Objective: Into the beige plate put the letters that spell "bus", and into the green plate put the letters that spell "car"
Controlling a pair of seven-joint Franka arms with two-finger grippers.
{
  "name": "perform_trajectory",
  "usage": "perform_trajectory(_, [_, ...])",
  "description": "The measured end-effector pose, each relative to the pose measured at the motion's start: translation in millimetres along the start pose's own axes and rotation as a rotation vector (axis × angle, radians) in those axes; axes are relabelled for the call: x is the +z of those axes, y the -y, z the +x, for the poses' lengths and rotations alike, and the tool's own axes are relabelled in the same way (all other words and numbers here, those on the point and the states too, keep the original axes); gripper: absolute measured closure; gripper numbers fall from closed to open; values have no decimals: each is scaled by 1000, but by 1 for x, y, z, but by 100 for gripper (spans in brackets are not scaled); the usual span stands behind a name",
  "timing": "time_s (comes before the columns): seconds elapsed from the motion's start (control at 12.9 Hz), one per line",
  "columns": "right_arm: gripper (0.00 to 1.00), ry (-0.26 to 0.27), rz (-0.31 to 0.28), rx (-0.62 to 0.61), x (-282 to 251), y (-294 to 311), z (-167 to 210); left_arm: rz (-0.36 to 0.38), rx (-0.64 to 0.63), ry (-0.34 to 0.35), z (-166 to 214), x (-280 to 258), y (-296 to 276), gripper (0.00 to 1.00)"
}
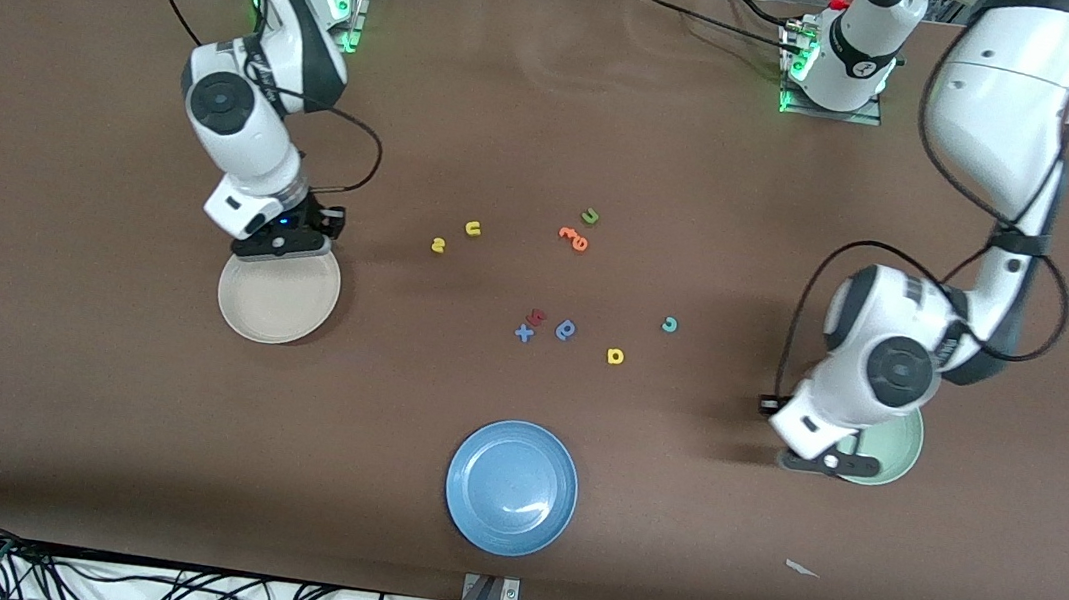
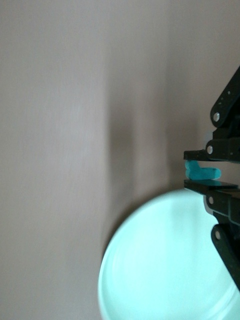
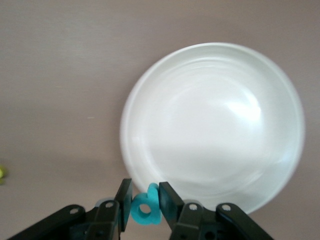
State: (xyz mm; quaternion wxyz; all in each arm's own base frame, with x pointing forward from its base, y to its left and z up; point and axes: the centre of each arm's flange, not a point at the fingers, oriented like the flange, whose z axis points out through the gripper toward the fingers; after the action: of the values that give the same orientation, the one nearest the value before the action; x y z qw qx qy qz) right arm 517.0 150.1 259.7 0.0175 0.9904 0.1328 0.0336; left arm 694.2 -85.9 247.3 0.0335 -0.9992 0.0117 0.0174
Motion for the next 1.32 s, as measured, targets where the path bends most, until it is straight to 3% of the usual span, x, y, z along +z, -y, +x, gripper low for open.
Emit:
perform_trajectory(0.23, [70,-7,-6,-39,0,-25,7,-7,56,-19,0,14,60,81])
perform_trajectory(0.39, [70,-8,-7,-54,10,-41,7,-14,75,-80,-10,32,77,81])
perform_trajectory(0.62, [67,-10,-7,-50,18,-54,8,-17,82,-89,-31,43,86,77])
perform_trajectory(0.85, [36,-16,-7,-51,17,-53,9,-23,96,-63,-36,29,77,43])
perform_trajectory(1.08, [4,-18,-3,-29,16,-48,10,-51,73,34,-49,0,34,12])
perform_trajectory(1.16, [0,-18,4,-4,15,-38,11,-68,49,56,-56,-10,1,1])
perform_trajectory(1.32, [0,-17,31,50,12,5,11,-104,-5,81,-75,-21,-74,0])
